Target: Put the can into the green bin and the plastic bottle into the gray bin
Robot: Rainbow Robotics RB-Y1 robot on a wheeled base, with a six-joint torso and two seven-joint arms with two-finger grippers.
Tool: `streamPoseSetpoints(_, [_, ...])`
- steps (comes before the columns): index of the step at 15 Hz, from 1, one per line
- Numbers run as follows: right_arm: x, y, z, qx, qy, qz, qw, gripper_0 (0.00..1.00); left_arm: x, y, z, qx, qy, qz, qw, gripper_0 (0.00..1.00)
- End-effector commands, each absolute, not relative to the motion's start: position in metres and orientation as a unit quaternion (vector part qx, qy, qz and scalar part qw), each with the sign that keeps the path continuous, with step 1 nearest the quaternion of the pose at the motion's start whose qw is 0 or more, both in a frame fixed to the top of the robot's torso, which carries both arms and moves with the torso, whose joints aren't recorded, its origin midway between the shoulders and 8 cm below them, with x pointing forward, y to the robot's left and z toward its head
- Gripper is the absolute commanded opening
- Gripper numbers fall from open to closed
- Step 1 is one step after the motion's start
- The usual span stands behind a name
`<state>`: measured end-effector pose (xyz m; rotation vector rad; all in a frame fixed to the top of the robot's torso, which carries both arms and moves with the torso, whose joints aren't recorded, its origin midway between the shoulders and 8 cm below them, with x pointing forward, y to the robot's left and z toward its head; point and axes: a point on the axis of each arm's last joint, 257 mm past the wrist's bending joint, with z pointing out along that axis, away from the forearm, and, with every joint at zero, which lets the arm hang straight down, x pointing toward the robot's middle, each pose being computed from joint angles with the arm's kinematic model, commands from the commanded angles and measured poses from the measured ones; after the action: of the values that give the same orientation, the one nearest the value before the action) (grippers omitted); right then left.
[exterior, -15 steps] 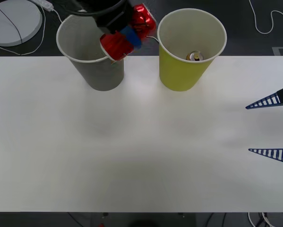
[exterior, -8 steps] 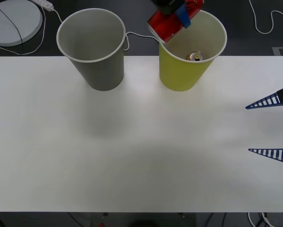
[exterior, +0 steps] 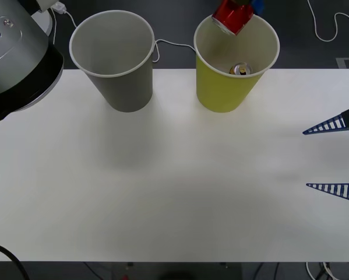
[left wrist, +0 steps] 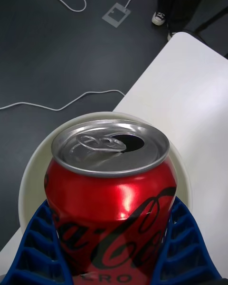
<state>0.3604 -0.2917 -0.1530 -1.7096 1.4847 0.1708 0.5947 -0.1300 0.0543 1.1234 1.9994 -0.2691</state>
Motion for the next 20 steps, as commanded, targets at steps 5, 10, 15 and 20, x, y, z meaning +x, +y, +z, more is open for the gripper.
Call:
streamPoseSetpoints(5, [0.360, -0.292, -0.153, -0.683, 0.593, 0.068, 0.422, 1.00, 0.600, -0.142, 0.056, 0.447, 0.787, -0.085, 0.416, 0.07])
streamPoseSetpoints(10, [0.360, -0.292, -0.153, -0.683, 0.593, 0.068, 0.422, 1.00, 0.597, -0.145, 0.057, 0.455, 0.782, -0.087, 0.416, 1.00])
streamPoseSetpoints(15, [0.360, -0.292, -0.153, -0.683, 0.593, 0.068, 0.422, 1.00, 0.579, -0.131, 0.071, 0.479, 0.778, -0.114, 0.391, 1.00])
streamPoseSetpoints(20, [0.360, -0.292, -0.153, -0.683, 0.593, 0.068, 0.422, 1.00, 0.547, -0.077, 0.081, 0.514, 0.762, -0.155, 0.361, 1.00])
